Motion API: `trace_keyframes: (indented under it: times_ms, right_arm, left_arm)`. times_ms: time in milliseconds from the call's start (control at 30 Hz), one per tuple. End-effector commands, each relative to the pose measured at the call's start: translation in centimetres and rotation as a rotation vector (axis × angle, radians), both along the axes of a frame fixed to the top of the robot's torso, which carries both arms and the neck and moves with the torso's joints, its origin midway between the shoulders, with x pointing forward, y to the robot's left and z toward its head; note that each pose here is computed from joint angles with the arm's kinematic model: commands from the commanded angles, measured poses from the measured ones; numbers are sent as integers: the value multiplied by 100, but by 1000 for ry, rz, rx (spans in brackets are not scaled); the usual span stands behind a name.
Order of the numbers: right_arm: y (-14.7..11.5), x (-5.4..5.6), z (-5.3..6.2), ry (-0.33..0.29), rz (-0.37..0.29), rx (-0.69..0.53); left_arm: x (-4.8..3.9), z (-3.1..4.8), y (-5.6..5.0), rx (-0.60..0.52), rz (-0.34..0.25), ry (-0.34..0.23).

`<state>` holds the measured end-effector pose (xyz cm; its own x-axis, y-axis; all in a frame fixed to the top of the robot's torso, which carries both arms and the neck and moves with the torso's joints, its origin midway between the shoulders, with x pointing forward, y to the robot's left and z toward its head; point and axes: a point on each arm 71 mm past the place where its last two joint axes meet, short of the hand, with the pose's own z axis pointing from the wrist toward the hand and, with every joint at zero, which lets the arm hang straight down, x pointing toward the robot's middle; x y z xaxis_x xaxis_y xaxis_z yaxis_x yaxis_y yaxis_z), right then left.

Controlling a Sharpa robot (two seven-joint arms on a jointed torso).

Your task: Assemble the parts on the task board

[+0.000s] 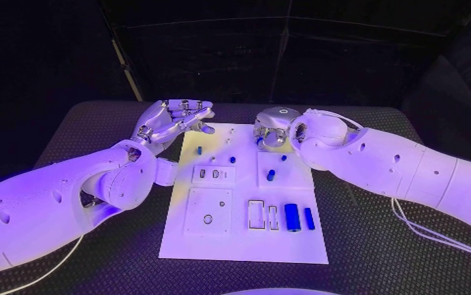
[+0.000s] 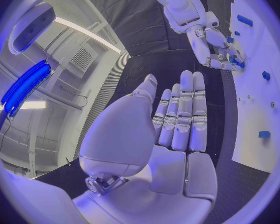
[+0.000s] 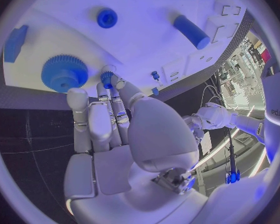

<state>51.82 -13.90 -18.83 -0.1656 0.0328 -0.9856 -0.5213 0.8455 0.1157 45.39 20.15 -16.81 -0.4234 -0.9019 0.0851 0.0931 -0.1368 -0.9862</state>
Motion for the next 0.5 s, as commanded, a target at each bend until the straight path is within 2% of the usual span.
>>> trace_keyframes:
  times_ms: [33, 233, 500]
  right_arm:
    - [45, -32, 129, -106, 19, 78]
    - [95, -37, 189, -164, 21, 136]
    - [158, 67, 151, -175, 4, 166]
  left_arm:
    - [-7, 15, -9, -4, -15, -6]
    - [-10, 16, -4, -4, -16, -6]
    - [-10, 16, -11, -5, -18, -6]
